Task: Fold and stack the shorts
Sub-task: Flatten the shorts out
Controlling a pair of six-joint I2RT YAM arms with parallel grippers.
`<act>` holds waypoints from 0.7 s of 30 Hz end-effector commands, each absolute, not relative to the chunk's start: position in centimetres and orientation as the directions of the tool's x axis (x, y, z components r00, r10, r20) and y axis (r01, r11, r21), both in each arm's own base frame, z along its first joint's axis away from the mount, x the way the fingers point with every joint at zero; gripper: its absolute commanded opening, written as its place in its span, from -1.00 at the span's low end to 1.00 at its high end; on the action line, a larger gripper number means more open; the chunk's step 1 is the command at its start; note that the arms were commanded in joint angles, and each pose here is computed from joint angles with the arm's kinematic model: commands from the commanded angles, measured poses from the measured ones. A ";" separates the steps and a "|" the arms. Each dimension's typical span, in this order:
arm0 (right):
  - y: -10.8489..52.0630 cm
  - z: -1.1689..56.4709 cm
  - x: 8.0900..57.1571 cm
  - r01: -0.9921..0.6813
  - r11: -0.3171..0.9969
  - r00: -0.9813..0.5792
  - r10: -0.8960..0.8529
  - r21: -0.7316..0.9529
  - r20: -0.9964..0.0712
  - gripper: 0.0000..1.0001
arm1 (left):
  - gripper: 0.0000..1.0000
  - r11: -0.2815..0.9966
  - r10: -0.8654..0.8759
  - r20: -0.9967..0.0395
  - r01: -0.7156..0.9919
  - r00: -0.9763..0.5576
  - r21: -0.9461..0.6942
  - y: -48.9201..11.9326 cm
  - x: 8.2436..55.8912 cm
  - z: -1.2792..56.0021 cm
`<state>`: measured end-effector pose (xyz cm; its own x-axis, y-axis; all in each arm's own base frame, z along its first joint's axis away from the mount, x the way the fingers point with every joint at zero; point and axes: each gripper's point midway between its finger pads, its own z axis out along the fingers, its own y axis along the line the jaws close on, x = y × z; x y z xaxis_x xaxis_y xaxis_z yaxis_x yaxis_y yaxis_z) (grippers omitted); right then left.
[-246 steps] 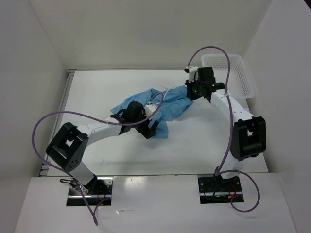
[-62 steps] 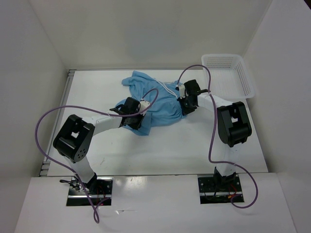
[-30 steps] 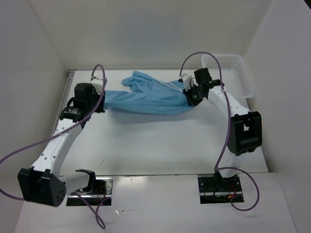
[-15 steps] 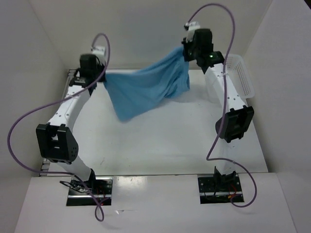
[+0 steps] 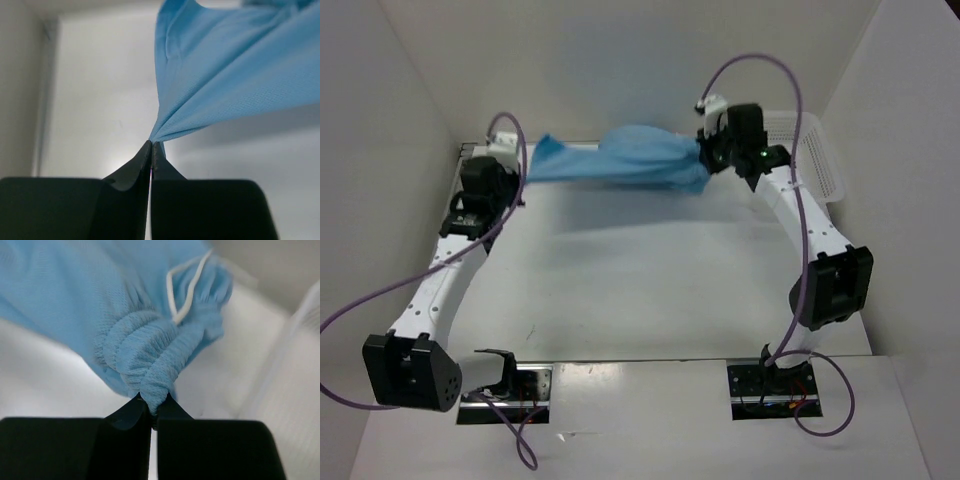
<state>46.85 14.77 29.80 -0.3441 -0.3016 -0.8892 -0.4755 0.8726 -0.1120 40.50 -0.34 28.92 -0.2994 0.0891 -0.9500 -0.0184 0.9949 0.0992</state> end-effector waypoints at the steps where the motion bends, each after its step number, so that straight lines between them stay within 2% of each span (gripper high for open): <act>1: 14.6 19.2 40.3 -0.663 0.742 -0.490 -0.530 -0.099 -0.692 -1.00 | -1.00 0.992 0.125 -0.830 0.057 -0.544 0.113 -1.2 34.3 20.0; 4: 14.7 12.1 34.2 -0.790 0.610 -0.497 -0.696 -0.062 -0.518 -1.00 | -1.00 0.983 0.180 -0.714 0.138 -0.676 0.117 -2.6 29.0 14.2; 8: 13.2 7.0 28.9 -0.858 0.511 -0.460 -0.813 -0.056 -0.357 -1.00 | -1.00 0.961 0.265 -0.598 0.256 -0.756 0.102 -4.3 23.7 9.6; 14: 11.1 5.2 27.0 -0.875 0.481 -0.453 -0.855 -0.060 -0.255 -1.00 | -0.96 0.940 0.309 -0.485 0.342 -0.818 0.024 -5.5 19.8 7.2; 17: 10.4 4.9 26.1 -0.880 0.473 -0.452 -0.864 -0.050 -0.220 -0.93 | -0.83 0.936 0.318 -0.426 0.353 -0.847 -0.003 -5.4 17.7 6.7; 18: 10.1 4.6 25.8 -0.883 0.466 -0.447 -0.871 -0.051 -0.205 -0.89 | -0.76 0.934 0.321 -0.403 0.357 -0.857 -0.015 -5.4 17.0 6.5; 21: 8.3 3.7 25.0 -0.893 0.442 -0.431 -0.893 -0.078 -0.125 -0.64 | 0.00 0.920 0.324 -0.374 0.381 -0.869 -0.090 -6.2 15.0 7.4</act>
<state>26.02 10.57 3.46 -0.4639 -0.8616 -0.2063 -0.8762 0.4806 -0.0370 17.74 -5.36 6.71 -0.8499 0.3136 -0.4234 0.3484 0.9373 -0.0052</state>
